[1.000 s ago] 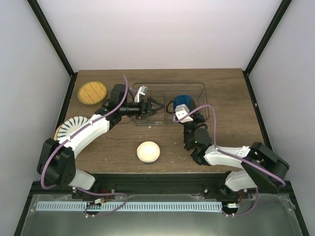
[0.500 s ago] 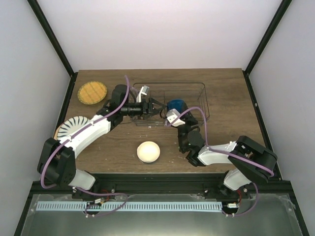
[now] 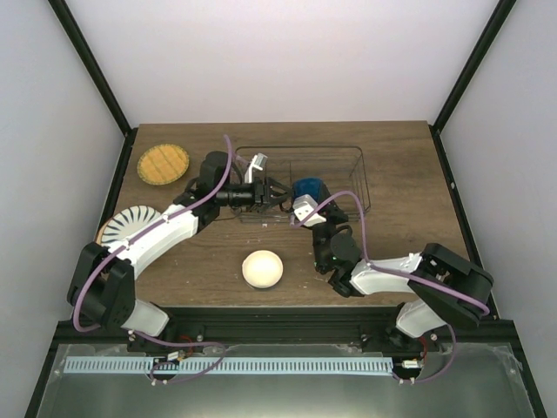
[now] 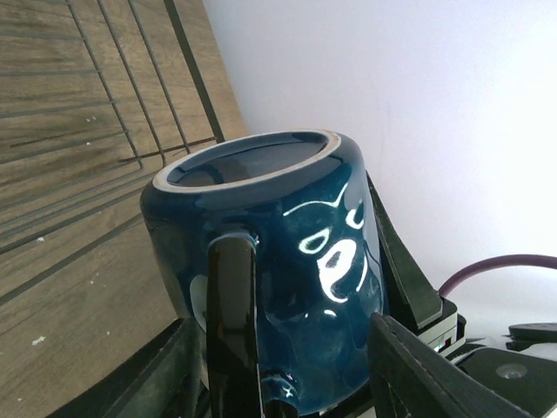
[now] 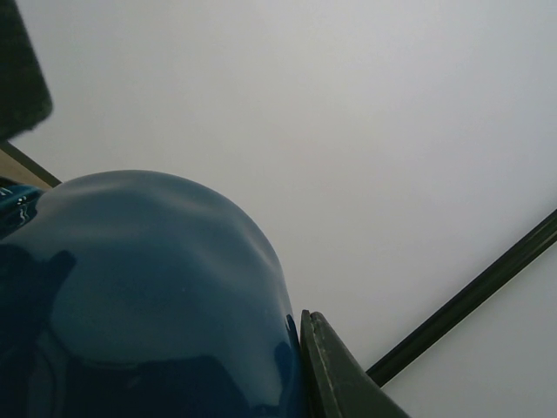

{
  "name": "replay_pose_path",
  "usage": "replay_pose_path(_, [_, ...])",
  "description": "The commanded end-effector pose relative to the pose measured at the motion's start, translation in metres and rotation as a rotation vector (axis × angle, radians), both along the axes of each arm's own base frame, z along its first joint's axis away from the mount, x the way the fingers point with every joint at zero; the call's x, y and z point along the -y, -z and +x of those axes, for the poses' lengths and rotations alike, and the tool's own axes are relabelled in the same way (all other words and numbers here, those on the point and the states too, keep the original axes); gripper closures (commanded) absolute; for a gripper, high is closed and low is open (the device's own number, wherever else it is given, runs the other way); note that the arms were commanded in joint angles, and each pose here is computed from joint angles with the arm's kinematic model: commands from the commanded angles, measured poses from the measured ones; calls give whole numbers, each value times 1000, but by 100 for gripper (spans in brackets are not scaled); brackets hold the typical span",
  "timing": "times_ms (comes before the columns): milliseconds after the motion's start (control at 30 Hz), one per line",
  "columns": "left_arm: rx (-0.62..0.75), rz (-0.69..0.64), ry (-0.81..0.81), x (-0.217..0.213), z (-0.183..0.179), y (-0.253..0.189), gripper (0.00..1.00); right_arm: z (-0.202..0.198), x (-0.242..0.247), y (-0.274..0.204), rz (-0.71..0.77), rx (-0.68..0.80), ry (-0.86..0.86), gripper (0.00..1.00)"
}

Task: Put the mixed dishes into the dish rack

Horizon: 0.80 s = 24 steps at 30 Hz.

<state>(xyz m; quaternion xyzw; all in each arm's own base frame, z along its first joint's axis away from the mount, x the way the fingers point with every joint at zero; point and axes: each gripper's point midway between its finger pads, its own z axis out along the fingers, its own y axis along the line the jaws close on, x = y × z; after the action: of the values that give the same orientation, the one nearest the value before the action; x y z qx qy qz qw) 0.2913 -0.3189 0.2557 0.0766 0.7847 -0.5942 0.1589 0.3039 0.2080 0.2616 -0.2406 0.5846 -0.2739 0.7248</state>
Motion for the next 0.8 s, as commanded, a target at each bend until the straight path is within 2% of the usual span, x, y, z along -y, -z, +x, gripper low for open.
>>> replay_pose_path(0, [3,-15,37,5,-5,5,49,-8,3,-37,179,66,-30,99])
replay_pose_path(367, [-1,-39,70,8,-7,5,61,-12,2,-31,225,7,-86,99])
replay_pose_path(767, [-4,-66,113,12,-11,4,71,-8,-4,-17,161,-8,-77,99])
